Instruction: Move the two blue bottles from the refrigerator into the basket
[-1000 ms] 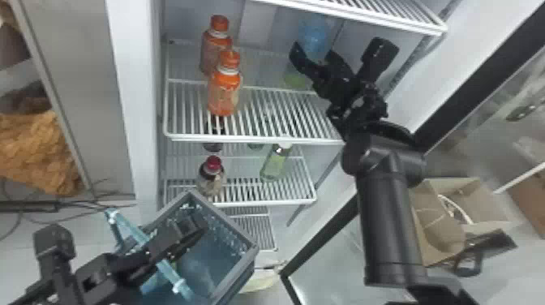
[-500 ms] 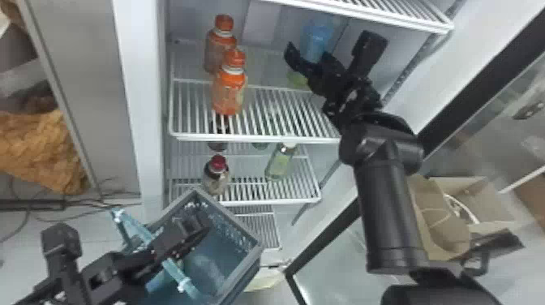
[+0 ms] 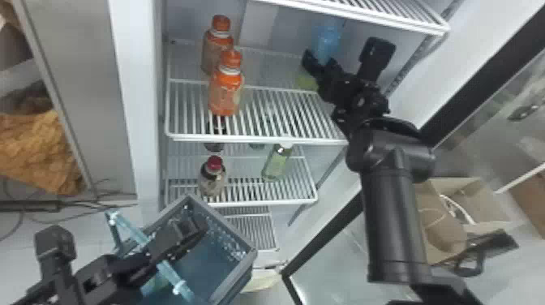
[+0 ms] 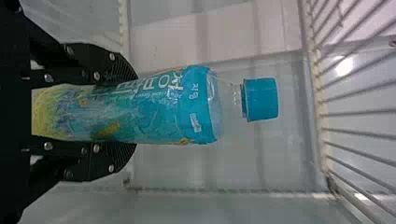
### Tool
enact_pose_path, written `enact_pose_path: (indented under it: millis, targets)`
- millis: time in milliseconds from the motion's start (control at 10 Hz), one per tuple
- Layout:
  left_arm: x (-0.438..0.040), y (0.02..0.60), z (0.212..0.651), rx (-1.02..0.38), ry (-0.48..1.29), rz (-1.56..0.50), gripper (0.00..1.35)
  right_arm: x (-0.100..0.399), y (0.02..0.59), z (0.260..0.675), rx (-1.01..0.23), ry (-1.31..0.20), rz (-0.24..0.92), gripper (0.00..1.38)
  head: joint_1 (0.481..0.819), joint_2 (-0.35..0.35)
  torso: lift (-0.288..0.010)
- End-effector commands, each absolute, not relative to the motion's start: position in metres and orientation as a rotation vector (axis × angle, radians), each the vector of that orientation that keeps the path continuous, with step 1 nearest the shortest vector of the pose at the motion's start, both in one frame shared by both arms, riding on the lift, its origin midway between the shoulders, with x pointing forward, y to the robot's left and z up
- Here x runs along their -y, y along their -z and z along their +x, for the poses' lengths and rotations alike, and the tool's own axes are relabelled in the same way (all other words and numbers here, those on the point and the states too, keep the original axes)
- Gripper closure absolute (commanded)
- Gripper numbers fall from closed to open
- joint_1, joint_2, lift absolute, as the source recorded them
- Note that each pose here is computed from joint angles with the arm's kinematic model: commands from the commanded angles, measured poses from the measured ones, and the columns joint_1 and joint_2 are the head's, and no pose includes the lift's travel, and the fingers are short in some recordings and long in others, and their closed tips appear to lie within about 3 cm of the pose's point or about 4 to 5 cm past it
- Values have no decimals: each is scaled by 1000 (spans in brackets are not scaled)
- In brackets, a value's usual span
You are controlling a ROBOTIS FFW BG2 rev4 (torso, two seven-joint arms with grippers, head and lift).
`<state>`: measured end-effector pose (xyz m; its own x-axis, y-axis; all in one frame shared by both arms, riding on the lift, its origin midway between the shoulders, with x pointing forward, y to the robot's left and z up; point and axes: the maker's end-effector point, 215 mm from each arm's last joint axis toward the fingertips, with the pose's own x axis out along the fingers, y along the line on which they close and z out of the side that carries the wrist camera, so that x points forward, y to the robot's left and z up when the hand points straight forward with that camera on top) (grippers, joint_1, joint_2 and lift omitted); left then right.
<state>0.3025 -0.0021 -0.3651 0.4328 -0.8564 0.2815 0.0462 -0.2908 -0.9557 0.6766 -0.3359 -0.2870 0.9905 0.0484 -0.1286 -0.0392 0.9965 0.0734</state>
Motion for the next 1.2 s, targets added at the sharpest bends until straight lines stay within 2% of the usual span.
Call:
enact_pose_path:
  millis: [0, 400, 800, 1100]
  targets:
    - [2, 366, 302, -725, 1054, -1618, 1202, 343, 284, 671, -123, -30, 55, 1280, 695, -350, 0]
    - [3, 366, 300, -728, 1054, -1620, 1202, 318, 273, 641, -77, -106, 85, 1280, 695, -350, 0]
    - [5, 366, 300, -726, 1056, -1626, 1202, 265, 275, 587, -111, -244, 155, 1280, 695, -347, 0]
    - [6, 364, 301, -720, 1059, -1628, 1202, 228, 283, 544, -167, -340, 202, 1280, 695, -318, 0]
